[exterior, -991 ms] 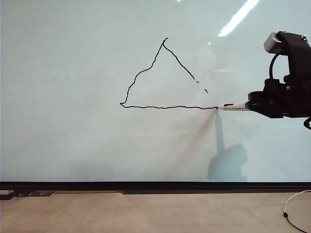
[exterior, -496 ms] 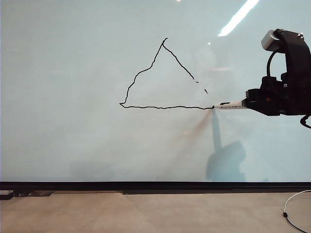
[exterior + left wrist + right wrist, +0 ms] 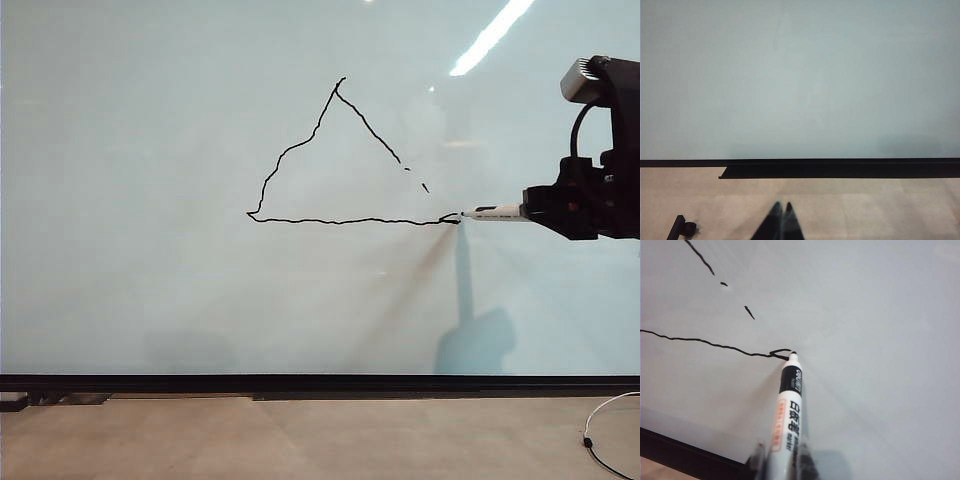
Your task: Pick up the pen on the shelf to the right of the whiteboard and draw a triangle.
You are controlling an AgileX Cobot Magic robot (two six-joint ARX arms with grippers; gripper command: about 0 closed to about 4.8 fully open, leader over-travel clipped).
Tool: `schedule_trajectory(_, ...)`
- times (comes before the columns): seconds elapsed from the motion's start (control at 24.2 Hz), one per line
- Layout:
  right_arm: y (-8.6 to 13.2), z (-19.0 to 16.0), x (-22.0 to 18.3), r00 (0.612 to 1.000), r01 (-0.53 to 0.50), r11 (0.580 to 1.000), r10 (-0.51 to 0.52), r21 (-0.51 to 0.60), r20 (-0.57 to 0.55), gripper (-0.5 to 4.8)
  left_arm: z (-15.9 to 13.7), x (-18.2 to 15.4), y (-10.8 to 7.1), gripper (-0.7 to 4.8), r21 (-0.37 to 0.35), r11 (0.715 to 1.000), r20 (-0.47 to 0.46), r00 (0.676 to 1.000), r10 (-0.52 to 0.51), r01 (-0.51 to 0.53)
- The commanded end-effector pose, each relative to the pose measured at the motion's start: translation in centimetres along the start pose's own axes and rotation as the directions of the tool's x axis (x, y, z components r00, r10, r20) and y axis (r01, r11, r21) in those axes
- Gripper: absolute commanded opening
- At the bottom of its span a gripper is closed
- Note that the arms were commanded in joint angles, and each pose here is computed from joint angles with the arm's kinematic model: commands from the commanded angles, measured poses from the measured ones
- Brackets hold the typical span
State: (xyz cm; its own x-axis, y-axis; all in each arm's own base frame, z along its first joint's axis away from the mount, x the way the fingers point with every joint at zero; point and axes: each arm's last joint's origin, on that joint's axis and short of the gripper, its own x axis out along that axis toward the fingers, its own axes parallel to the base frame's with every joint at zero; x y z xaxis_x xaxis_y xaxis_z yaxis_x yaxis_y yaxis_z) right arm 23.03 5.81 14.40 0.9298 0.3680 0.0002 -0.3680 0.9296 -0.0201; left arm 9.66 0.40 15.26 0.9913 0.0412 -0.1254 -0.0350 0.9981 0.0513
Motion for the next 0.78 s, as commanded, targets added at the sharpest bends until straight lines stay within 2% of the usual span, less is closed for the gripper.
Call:
schedule_trajectory(0.04,0.2,0.3,-0.6,0.998,-0.035,0.999,0.035,0.008,0.058,-0.05,0.2,0.0,0.0,-0.05,0.000,1.000,0.015,1.000,-0.003,0.003)
schedule_trajectory(0.21,0.5,0.0,-1.8,0.998,-0.043,0.998,0.042,0.040,0.044,-0.05,0.2,0.0,0.0,-0.05,0.000,1.000,0.015,1.000,-0.003,0.003)
schedule_trajectory(0.41,0.6,0.2,-4.4,0.998,-0.022,1.000,0.022,0.007,0.064,-0.05,0.2,0.0,0.0,-0.05,0.000,1.000,0.015,1.000,-0.003,0.003)
schedule_trajectory(0.62,-0.4,0.2,-7.1,0.994,0.049,0.998,-0.051,0.025,0.093,-0.05,0.2,0.0,0.0,-0.05,0.000,1.000,0.015,1.000,-0.003,0.003)
schedule_trajectory(0.78,-1.2,0.5,-7.5,0.995,0.055,0.998,-0.057,0.024,0.088,-0.05,0.2,0.0,0.0,-0.05,0.000,1.000,0.015,1.000,-0.003,0.003)
